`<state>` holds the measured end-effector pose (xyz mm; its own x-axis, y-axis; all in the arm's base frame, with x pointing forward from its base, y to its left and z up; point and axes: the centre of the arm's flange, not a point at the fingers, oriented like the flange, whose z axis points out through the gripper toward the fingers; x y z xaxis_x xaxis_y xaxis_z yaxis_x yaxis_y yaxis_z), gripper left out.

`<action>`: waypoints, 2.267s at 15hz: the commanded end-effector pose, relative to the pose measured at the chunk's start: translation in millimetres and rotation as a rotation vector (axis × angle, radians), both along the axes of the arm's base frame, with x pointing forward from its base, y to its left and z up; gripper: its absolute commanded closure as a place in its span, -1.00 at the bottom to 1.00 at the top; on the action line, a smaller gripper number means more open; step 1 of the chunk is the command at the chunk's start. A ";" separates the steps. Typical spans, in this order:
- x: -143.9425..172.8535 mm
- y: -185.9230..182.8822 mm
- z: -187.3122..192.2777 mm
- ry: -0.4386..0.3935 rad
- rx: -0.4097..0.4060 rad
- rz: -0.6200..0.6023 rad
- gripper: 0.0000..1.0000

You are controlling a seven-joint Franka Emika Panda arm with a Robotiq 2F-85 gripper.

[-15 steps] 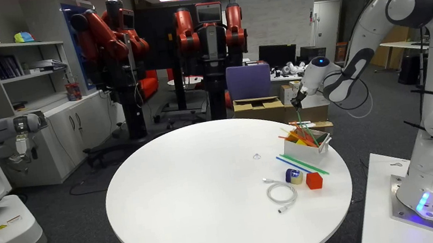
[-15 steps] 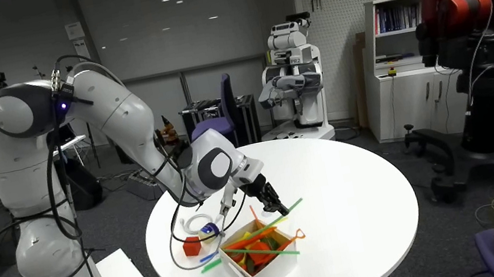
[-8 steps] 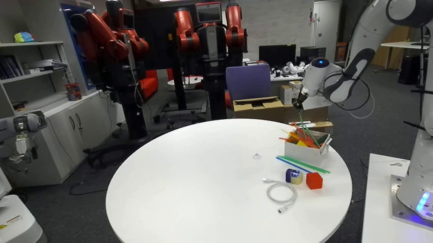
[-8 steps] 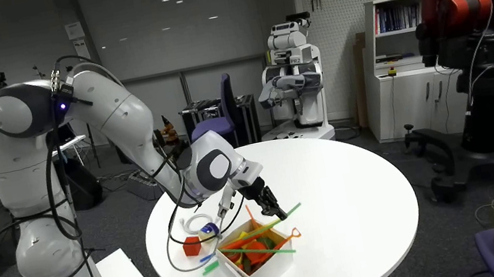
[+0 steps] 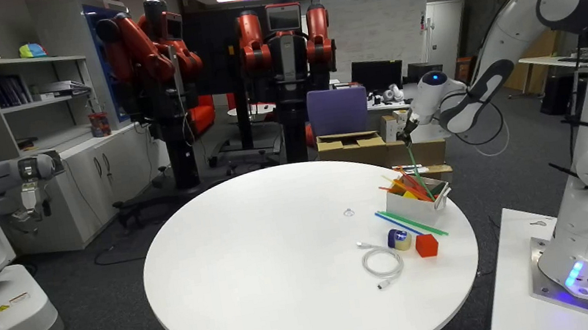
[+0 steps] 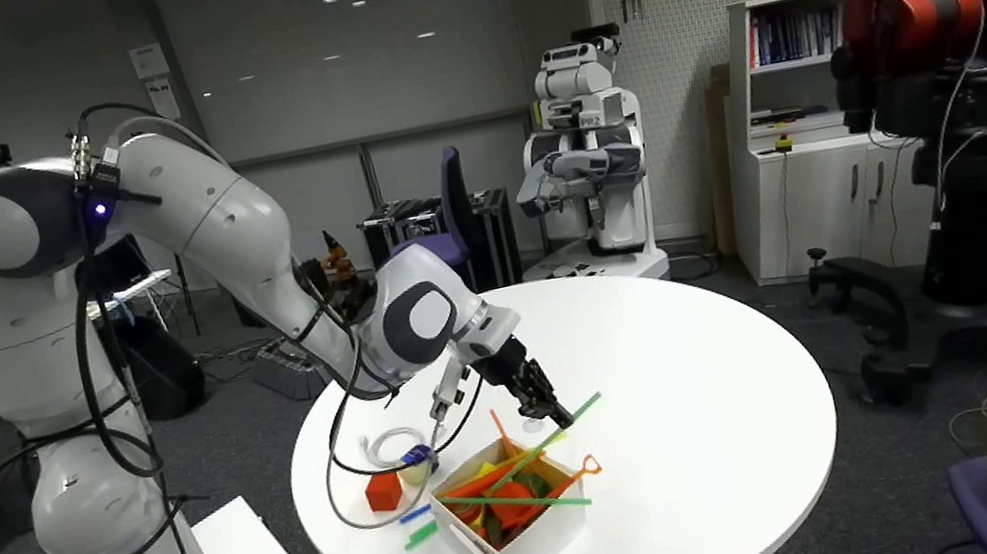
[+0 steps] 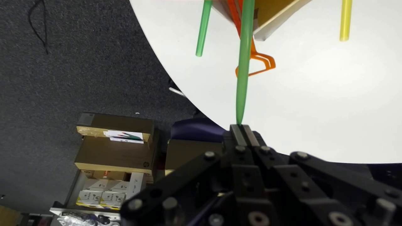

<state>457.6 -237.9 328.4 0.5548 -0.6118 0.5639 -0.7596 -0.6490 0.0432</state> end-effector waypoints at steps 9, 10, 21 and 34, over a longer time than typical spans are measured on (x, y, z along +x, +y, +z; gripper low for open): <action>-2.5 28.6 -5.7 0.163 0.014 -0.017 0.99; -1.9 31.4 -7.6 0.169 0.015 -0.010 0.99; -5.2 44.9 -23.2 0.315 0.044 -0.008 0.99; -10.4 60.3 -21.5 0.326 0.120 0.031 -0.98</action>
<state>457.3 -185.6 296.1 0.6928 -0.6400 0.3324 -0.7185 -0.6521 0.2418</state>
